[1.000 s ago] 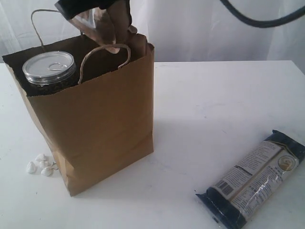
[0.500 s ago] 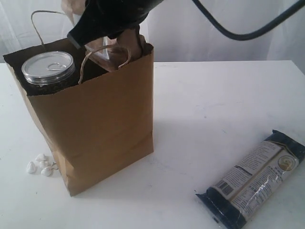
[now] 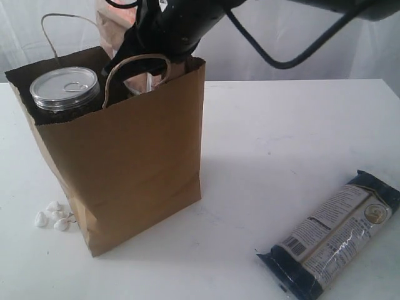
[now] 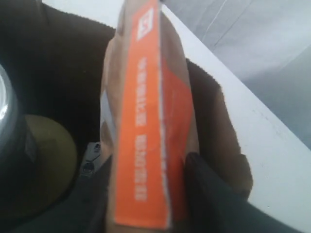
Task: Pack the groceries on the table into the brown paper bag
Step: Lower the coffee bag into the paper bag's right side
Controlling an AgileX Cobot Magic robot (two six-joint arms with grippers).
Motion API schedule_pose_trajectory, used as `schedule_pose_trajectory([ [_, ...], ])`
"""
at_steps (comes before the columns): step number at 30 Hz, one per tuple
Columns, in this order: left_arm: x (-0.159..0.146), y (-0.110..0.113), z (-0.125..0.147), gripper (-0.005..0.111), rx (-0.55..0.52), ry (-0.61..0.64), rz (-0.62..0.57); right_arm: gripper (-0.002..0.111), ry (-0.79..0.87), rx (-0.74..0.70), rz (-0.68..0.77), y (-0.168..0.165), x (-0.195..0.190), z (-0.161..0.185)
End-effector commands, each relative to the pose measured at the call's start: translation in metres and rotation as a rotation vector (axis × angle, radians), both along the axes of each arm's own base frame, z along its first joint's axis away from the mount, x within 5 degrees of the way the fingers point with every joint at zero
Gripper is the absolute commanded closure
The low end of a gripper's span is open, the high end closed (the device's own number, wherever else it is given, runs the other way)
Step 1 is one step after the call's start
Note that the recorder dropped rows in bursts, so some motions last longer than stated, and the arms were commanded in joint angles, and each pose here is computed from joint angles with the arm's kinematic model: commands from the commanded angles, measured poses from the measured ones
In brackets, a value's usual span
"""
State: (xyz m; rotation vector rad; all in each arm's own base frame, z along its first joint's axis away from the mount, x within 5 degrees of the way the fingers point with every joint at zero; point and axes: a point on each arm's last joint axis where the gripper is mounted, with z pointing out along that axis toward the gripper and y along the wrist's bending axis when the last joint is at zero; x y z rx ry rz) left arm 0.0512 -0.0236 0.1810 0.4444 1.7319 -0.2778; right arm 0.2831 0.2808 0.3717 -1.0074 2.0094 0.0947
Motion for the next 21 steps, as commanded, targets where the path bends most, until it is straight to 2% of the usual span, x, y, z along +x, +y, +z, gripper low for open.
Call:
schedule_pose_trajectory([
  [1,0.0,0.0,-0.001,0.107,-0.001,0.004,-0.004,0.108,-0.003,0.006,0.0,0.002,0.009,-0.005],
  [17,0.0,0.0,-0.001,0.107,-0.001,0.004,-0.004,0.107,0.103,-0.051,-0.024,0.004,0.01,-0.024],
  [19,0.0,0.0,-0.001,0.107,-0.001,0.004,-0.004,0.099,0.099,-0.047,-0.025,0.002,0.008,-0.02],
  [21,0.0,0.0,-0.001,0.107,-0.001,0.004,-0.004,0.085,0.087,-0.042,-0.019,0.0,0.006,-0.015],
])
